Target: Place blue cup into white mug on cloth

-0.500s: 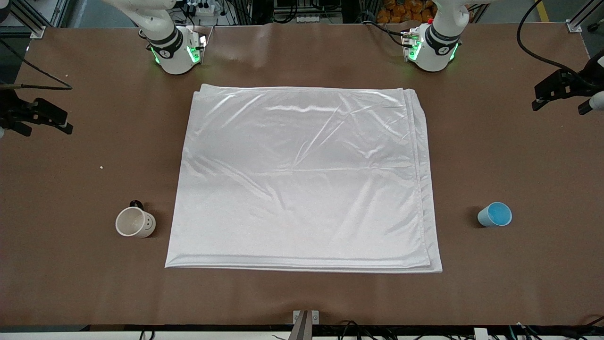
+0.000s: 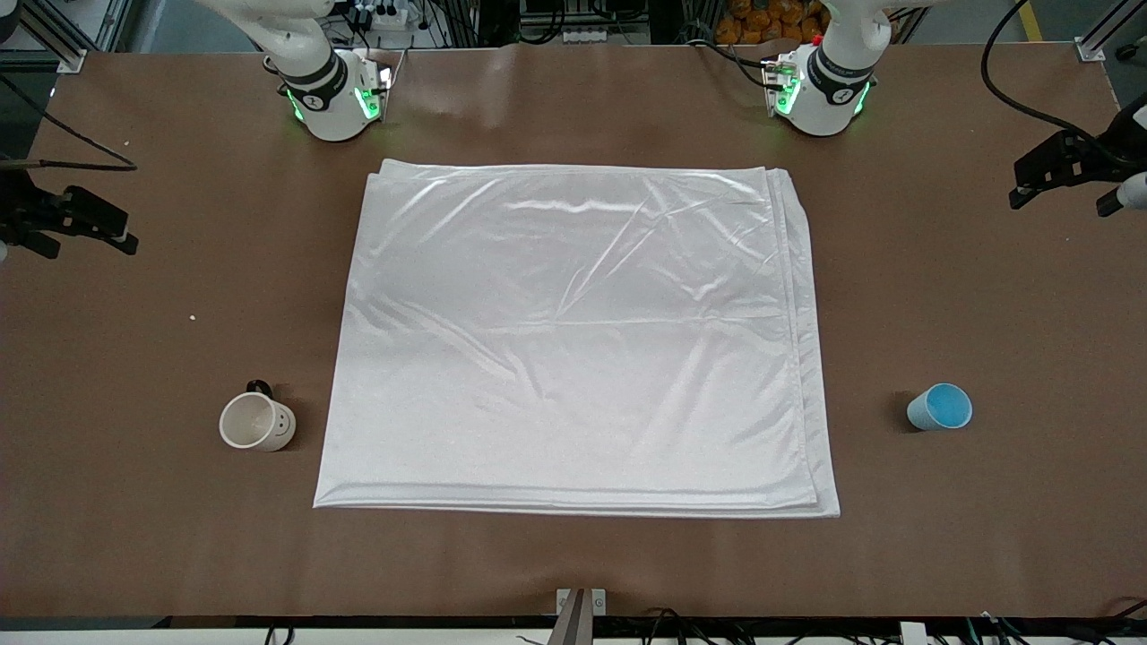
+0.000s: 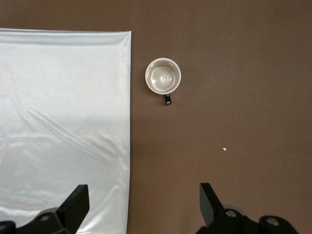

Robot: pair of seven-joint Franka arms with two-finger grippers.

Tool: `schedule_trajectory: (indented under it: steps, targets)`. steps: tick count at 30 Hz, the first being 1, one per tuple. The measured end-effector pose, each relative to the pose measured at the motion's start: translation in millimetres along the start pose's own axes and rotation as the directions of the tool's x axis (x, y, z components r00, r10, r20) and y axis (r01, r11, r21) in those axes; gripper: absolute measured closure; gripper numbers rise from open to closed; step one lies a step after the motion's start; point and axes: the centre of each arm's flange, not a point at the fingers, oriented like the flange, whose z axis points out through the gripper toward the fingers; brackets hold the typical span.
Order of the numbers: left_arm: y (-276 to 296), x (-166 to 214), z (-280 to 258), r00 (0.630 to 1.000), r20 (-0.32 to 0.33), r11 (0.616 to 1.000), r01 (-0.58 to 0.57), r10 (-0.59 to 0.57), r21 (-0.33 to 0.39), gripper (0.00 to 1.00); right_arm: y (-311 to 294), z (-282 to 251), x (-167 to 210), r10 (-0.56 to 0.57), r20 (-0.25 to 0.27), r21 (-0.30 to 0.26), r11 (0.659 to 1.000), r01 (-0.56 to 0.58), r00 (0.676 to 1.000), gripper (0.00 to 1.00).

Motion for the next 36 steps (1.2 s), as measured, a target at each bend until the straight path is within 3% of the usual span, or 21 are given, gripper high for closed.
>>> schedule_trajectory:
  steps: [8,15,25,36]
  targets:
    - [-38,26,58,0.996,0.083,0.999,0.036,-0.039,0.039,0.00,2,14,6,0.001,0.021,0.003,1.000,-0.001,1.000,0.00]
    - [-93,64,142,0.989,0.139,0.999,0.043,-0.046,0.022,0.00,10,76,31,-0.020,0.035,0.010,1.000,0.020,0.999,0.00]
    - [-138,107,246,0.994,0.106,0.999,0.036,-0.038,0.020,0.00,29,197,47,-0.056,0.038,0.005,0.998,0.056,0.998,0.00]
    - [-144,130,325,0.996,0.080,1.000,0.024,-0.025,0.020,0.00,37,277,52,-0.080,0.040,-0.021,0.997,0.081,0.996,0.00]
